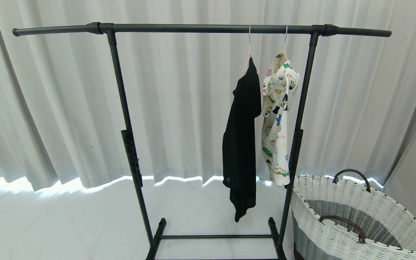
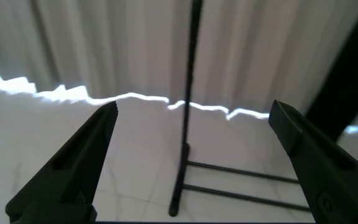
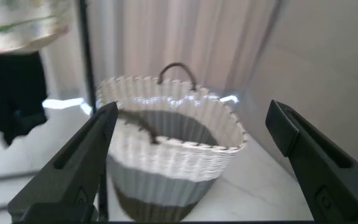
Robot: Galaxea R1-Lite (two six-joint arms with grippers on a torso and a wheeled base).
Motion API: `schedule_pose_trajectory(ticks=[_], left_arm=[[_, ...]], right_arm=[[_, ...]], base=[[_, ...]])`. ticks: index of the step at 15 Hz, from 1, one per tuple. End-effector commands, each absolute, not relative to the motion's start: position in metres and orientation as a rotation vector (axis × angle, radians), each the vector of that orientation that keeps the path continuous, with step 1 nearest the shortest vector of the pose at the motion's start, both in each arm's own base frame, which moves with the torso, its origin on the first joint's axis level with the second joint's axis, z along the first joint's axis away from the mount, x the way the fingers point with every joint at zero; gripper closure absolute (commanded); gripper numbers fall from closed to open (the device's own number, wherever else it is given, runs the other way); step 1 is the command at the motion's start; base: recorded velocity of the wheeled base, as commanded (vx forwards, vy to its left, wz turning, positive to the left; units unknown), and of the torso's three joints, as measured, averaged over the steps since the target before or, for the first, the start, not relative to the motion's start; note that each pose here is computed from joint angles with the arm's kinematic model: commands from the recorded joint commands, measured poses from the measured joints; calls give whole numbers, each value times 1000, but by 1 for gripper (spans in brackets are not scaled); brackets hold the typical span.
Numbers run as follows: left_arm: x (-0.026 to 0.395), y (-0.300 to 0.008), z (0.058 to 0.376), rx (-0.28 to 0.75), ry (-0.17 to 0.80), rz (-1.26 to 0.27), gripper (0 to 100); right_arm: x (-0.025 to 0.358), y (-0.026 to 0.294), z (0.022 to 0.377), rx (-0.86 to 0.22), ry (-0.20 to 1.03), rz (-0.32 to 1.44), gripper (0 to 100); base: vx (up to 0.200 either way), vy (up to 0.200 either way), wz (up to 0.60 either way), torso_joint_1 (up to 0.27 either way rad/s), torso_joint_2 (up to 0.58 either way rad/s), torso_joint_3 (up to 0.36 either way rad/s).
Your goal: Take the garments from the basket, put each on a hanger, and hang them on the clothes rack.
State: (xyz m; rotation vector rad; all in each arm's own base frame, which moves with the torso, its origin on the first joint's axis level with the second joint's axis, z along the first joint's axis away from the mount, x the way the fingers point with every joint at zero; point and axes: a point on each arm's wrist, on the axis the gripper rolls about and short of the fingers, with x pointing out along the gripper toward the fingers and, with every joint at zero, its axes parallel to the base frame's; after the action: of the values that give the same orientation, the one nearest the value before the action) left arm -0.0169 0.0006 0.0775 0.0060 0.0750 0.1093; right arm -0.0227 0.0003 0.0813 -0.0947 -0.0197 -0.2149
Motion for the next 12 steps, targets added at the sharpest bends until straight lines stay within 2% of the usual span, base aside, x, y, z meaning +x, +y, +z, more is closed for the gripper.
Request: schedule_pose_trajectory(ticks=[1,2,5,8,10,11,12], left_arm=[[-17,1,77,7,71,104,0],[-17,1,77,7,69,104,0],[-18,1,77,1,69,104,0],[-18,1,77,-18,70,103,0],[-18,1,77,-18,70,105,0],[-18,1,77,-18,70,105,0],[-18,1,77,-18,70,103,0]], right_arm=[[-22,0,81,-90,-15,-214,0],[-22,0,81,-92,-14,-187,0],[-21,-5,81,-51,-23,47,0],[-21,-6,80,-35,-23,4,0],[-16,-5,82,-48,63,-82,0],[-16,-4,82,-73,65,-122,0],[-20,-3,81,-79,8,-96,0]], base=[[0,0,0,0,0,0],[0,0,0,0,0,0],[0,0,0,0,0,0],[0,0,0,0,0,0],[0,0,0,0,0,0],[0,0,0,0,0,0],[0,0,0,0,0,0]])
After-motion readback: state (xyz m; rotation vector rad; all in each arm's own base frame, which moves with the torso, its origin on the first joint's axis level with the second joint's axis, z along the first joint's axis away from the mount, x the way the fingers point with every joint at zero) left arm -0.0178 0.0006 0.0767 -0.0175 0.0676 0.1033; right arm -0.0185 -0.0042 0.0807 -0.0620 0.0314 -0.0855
